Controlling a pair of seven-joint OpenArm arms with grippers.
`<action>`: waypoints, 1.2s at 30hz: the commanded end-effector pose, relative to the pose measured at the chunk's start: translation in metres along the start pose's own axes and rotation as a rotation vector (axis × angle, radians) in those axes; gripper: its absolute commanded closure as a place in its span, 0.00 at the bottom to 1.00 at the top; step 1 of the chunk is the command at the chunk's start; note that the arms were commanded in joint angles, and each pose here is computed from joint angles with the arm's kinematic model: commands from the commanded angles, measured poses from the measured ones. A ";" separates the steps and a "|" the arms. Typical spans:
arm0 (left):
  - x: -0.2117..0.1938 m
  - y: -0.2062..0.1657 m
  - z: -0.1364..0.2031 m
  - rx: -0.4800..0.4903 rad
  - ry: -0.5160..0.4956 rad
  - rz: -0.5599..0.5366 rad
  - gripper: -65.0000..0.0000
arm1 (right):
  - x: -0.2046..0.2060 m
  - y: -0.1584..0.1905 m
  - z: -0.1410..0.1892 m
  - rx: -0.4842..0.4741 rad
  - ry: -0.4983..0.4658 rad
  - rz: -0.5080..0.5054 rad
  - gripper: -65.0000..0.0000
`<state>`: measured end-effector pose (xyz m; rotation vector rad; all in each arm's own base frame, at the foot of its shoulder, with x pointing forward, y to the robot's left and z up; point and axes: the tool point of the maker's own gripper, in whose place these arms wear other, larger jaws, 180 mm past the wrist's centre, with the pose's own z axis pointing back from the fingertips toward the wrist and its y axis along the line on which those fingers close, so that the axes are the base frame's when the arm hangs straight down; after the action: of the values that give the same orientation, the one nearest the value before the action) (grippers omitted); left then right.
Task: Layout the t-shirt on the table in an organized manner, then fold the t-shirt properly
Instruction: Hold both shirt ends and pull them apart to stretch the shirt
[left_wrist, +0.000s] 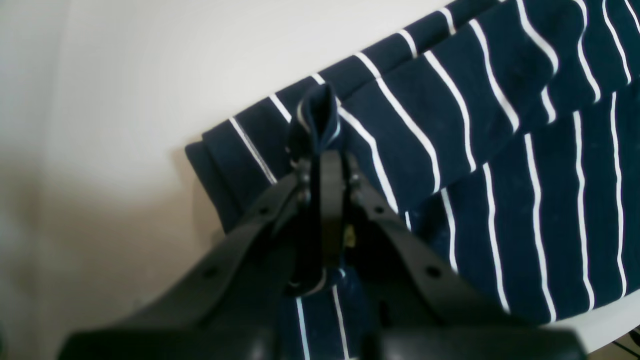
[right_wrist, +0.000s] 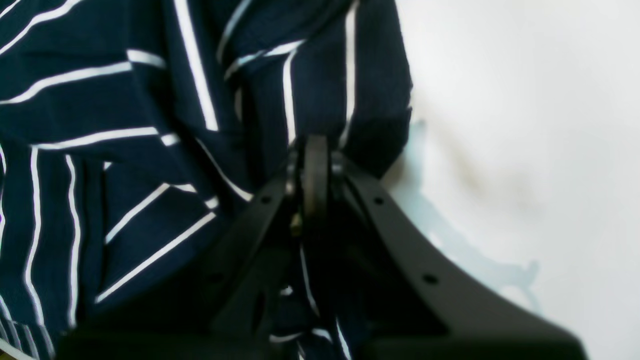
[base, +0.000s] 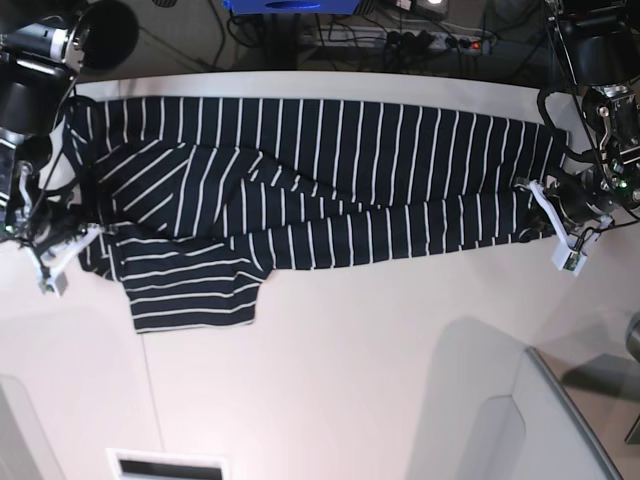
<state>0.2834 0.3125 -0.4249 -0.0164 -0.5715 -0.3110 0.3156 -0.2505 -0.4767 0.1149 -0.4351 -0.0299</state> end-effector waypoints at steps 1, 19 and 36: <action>0.015 0.012 0.007 0.024 -0.042 -0.016 1.00 | 0.022 0.006 0.004 0.012 -0.048 0.031 1.00; 0.002 0.012 0.004 0.051 0.013 -0.050 1.00 | 0.052 0.036 -0.014 0.078 -0.134 0.038 1.00; 0.002 0.014 0.005 0.058 0.009 -0.044 1.00 | 0.088 0.006 -0.029 0.070 -0.283 -0.082 1.00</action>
<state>0.2763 0.3169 -0.4327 0.0290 -0.5317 -0.3306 0.3846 -0.2344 -0.4882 0.2128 -0.6360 -0.1084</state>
